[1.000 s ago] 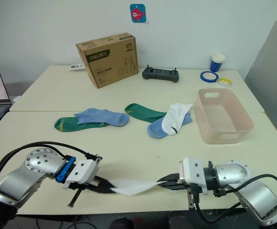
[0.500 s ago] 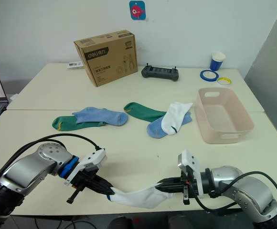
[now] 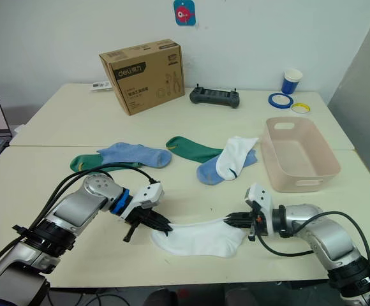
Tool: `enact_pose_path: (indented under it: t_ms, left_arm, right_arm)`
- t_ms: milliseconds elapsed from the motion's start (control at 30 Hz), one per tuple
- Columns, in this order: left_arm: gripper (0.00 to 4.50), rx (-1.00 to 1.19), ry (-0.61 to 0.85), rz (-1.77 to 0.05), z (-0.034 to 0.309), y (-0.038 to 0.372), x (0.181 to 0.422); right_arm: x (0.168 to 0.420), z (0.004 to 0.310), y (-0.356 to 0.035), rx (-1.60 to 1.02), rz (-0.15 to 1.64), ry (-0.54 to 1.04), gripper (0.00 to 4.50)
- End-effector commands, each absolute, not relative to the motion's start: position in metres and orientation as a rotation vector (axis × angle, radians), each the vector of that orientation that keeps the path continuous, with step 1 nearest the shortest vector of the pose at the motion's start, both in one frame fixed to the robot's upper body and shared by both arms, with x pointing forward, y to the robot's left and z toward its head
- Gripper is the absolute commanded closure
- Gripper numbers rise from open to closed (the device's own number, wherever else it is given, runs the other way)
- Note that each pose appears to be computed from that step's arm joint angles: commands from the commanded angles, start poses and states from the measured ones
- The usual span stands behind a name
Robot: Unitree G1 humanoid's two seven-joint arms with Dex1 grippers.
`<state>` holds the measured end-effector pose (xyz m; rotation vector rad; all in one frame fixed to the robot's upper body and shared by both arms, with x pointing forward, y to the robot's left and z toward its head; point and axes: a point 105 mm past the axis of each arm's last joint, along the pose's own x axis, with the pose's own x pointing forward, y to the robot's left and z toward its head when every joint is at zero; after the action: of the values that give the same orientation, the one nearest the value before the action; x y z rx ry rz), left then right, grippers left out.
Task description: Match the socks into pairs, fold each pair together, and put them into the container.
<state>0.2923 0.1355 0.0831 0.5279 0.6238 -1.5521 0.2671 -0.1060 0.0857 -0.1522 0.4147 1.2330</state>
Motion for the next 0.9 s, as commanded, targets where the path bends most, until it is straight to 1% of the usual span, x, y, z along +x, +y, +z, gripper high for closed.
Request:
enact_pose_path:
  t_ms: [33, 167, 267, 367, 400, 467, 500, 533, 600, 633, 667, 733, 800, 900]
  left_arm:
    - [4.46, 0.613, 0.594, -1.477, 0.082, 0.138, 0.309]
    - [4.46, 0.663, 0.561, -1.468, 0.081, 0.136, 0.316]
    - [4.46, 0.653, 0.552, -1.483, 0.082, 0.134, 0.315]
    - [3.89, 0.634, 0.537, -1.466, 0.085, 0.135, 0.318]
    - [3.63, 0.624, 0.534, -1.451, 0.086, 0.136, 0.319]
    - [3.01, 0.593, 0.526, -1.403, 0.092, 0.144, 0.324]
    - [2.78, 0.575, 0.523, -1.381, 0.094, 0.148, 0.326]
    - [2.44, 0.555, 0.514, -1.356, 0.097, 0.152, 0.328]
    - [1.95, 0.486, 0.492, -1.326, 0.104, 0.158, 0.329]
    - [1.6, 0.458, 0.485, -1.32, 0.106, 0.16, 0.328]
    - [1.4, 0.417, 0.485, -1.315, 0.108, 0.162, 0.326]
    - [1.4, 0.328, 0.504, -1.308, 0.111, 0.171, 0.316]
    - [1.4, 0.225, 0.557, -1.275, 0.106, 0.182, 0.298]
    - [1.4, 0.157, 0.595, -1.241, 0.102, 0.183, 0.285]
  right_arm:
    - [0.274, 0.093, -0.105, -0.201, 1.226, 0.366, 4.5]
    - [0.277, 0.092, -0.107, -0.211, 1.208, 0.357, 4.5]
    - [0.281, 0.095, -0.108, -0.202, 1.192, 0.344, 4.5]
    - [0.283, 0.098, -0.111, -0.192, 1.177, 0.335, 3.79]
    - [0.283, 0.1, -0.113, -0.192, 1.17, 0.331, 3.51]
    - [0.284, 0.105, -0.118, -0.185, 1.143, 0.315, 2.77]
    - [0.284, 0.108, -0.12, -0.182, 1.13, 0.308, 2.49]
    - [0.283, 0.11, -0.123, -0.174, 1.119, 0.305, 2.09]
    - [0.278, 0.115, -0.127, -0.136, 1.112, 0.308, 1.45]
    - [0.276, 0.117, -0.128, -0.124, 1.111, 0.31, 1.43]
    - [0.272, 0.119, -0.129, -0.116, 1.11, 0.313, 1.43]
    - [0.263, 0.12, -0.135, -0.098, 1.1, 0.331, 1.43]
    - [0.248, 0.113, -0.144, -0.083, 1.09, 0.381, 1.43]
    - [0.238, 0.1, -0.148, -0.083, 1.075, 0.43, 1.43]
